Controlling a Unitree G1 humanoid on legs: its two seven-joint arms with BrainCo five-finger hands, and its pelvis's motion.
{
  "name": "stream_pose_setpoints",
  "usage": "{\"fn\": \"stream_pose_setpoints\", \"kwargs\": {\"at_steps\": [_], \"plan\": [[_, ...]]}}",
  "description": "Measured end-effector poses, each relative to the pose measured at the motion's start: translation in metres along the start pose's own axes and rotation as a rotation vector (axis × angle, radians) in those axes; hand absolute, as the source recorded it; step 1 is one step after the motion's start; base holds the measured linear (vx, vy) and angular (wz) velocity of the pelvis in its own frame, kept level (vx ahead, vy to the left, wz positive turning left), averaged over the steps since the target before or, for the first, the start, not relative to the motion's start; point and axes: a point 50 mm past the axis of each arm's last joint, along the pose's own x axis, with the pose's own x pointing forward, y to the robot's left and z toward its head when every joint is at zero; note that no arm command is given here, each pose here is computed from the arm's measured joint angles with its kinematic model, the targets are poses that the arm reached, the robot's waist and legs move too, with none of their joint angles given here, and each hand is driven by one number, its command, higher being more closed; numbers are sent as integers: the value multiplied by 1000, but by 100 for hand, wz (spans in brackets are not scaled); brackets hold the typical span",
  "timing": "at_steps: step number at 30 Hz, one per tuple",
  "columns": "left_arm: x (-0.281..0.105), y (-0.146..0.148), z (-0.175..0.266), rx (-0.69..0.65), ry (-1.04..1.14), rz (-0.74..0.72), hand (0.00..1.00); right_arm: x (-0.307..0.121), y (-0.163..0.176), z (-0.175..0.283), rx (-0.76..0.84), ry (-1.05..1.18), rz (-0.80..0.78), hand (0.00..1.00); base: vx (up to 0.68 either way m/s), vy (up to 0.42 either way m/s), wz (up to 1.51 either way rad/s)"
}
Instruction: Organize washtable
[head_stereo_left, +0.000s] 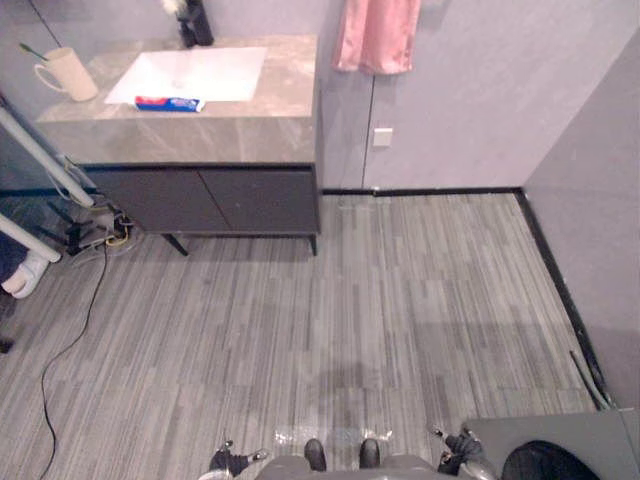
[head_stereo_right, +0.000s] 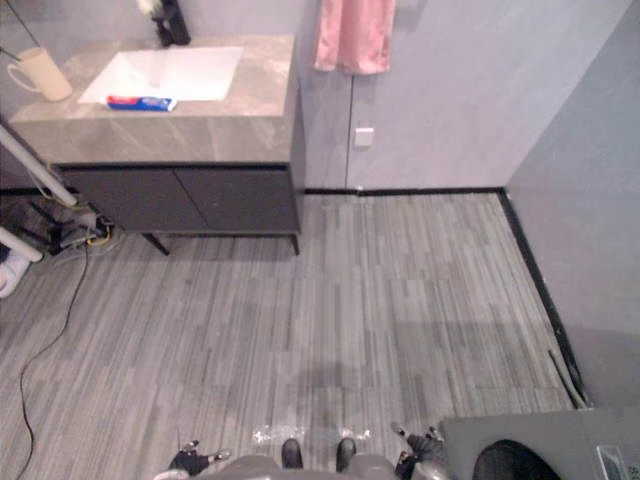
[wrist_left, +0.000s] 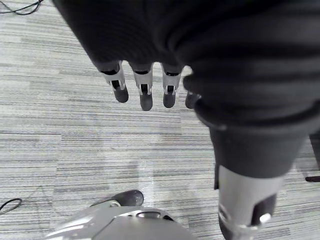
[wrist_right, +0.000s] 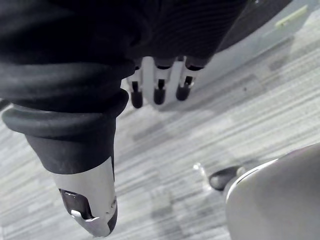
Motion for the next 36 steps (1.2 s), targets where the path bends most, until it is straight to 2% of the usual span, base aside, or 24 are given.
{"fn": "stream_pose_setpoints", "kwargs": {"at_steps": [2,5,8,14,17,21,24,26,29,33,36], "plan": [[2,10,12,-37,-36,31,0,-2,6,1,24,-10,11,0,-63,-150,-10],[-1,4,8,-141,-40,46,0,-3,2,4,17,-39,-1,0,51,-65,-57],[-2,3,7,-160,-36,51,0,-3,1,4,18,-39,-8,0,212,63,-68],[-2,-3,5,-133,-33,34,0,-1,-5,2,-1,-21,-20,0,326,236,-71],[-1,7,4,-116,-27,56,0,-3,0,-8,2,12,-13,0,378,242,-66],[0,6,10,-118,-41,53,0,-2,2,4,-22,-37,-2,0,403,193,-43],[3,-5,33,-126,-102,24,0,-2,6,17,-55,-93,13,0,289,72,-13],[1,-23,49,-129,-144,-30,0,-2,9,20,-64,-99,22,0,286,-4,1],[0,-35,56,-91,-164,-69,0,-1,14,23,-61,-96,33,0,322,-157,18],[-1,-43,54,-91,-154,-87,0,2,7,30,-61,-107,13,0,331,-230,36],[0,-41,56,-156,-152,-69,0,2,7,30,-28,-101,7,0,335,-300,40]]}}
